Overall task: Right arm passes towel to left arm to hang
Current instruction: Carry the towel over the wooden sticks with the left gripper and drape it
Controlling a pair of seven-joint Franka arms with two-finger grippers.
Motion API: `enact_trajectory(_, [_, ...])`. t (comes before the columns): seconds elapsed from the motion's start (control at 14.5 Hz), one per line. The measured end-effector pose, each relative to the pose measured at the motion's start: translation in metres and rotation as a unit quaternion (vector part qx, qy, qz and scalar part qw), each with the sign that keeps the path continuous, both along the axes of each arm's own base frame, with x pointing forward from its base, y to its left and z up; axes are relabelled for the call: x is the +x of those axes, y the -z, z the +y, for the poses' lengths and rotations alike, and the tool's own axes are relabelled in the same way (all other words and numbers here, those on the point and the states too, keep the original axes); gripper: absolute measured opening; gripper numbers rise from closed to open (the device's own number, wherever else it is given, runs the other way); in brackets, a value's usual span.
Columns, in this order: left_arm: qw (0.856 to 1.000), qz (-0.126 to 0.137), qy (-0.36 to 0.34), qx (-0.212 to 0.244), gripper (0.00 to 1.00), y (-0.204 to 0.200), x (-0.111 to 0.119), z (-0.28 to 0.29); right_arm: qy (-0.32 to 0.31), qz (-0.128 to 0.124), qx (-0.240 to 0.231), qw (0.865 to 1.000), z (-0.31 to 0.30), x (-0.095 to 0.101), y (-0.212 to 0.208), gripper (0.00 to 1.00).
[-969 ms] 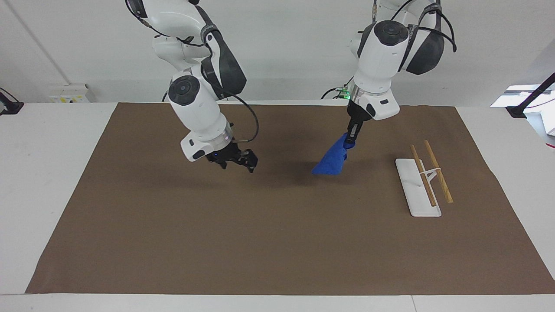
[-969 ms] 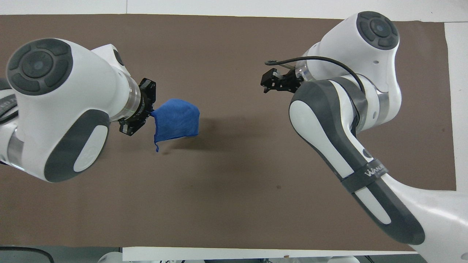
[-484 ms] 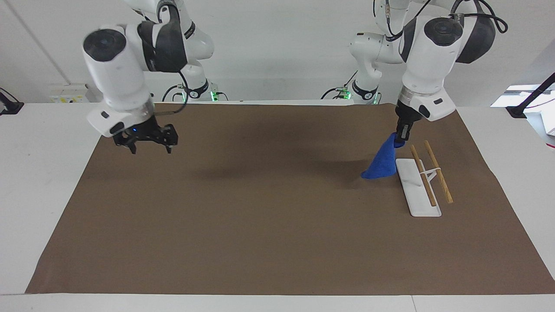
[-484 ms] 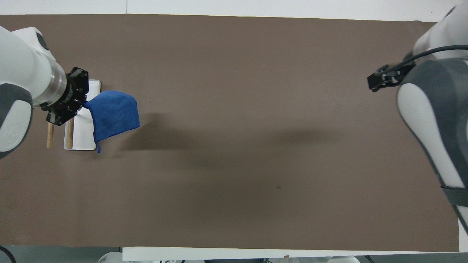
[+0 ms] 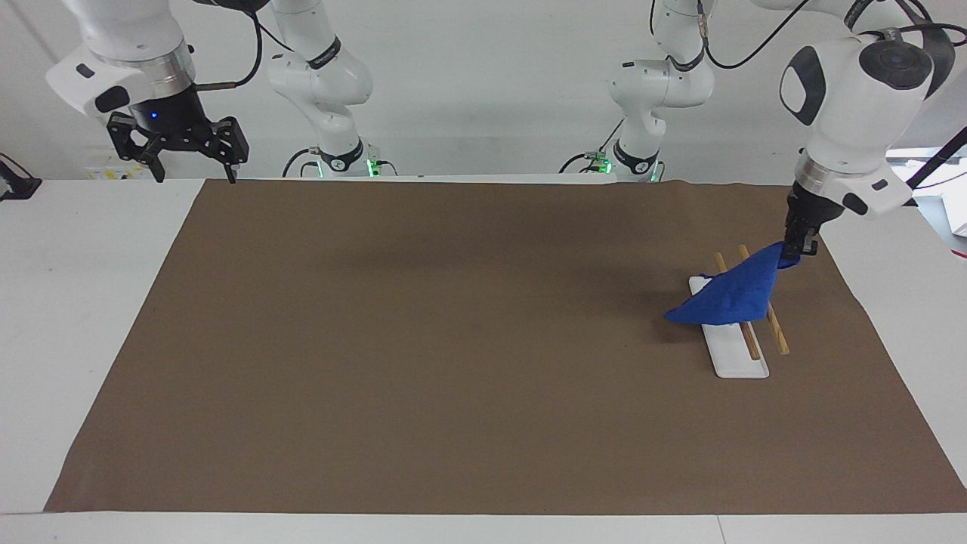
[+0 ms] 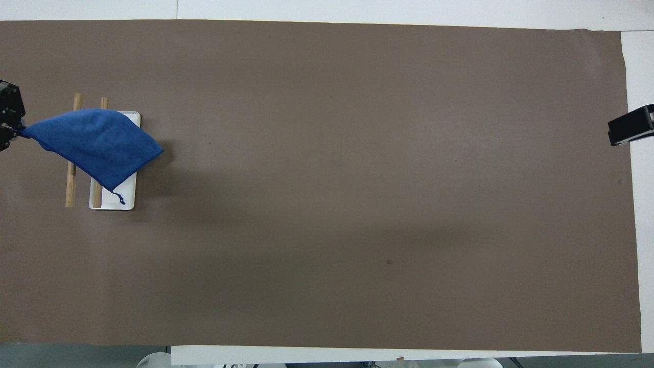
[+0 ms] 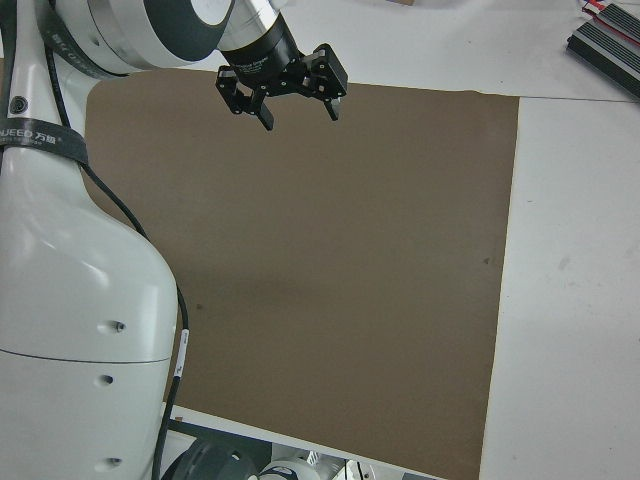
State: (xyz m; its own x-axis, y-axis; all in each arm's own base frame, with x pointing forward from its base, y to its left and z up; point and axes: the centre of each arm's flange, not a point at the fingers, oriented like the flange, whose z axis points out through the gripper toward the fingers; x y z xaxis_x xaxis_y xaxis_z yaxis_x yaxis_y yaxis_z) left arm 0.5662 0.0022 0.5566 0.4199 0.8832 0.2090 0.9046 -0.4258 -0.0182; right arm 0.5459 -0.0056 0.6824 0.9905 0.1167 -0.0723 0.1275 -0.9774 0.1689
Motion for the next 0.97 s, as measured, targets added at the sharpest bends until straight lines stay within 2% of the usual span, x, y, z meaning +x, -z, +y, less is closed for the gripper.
enact_trajectory(0.35, [0.999, -0.036, -0.01, 0.003, 0.03, 0.013, 0.005, 0.048, 0.009, 0.016, 0.014, 1.0, -0.009, 0.003, 0.01, 1.0])
enact_trajectory(0.55, [0.999, -0.053, 0.005, 0.005, 0.03, 0.038, -0.004, 0.077, 0.014, 0.014, 0.022, 1.0, -0.011, -0.003, 0.007, 1.0])
enact_trajectory(0.76, [0.999, -0.046, 0.026, 0.01, 0.04, 0.062, -0.021, 0.112, 0.022, 0.017, 0.02, 0.999, -0.003, -0.014, 0.007, 1.0])
enact_trajectory(0.97, [0.998, -0.029, 0.054, 0.015, 0.32, 0.073, -0.033, 0.144, 0.041, 0.025, 0.016, 0.999, 0.012, -0.023, 0.009, 1.0])
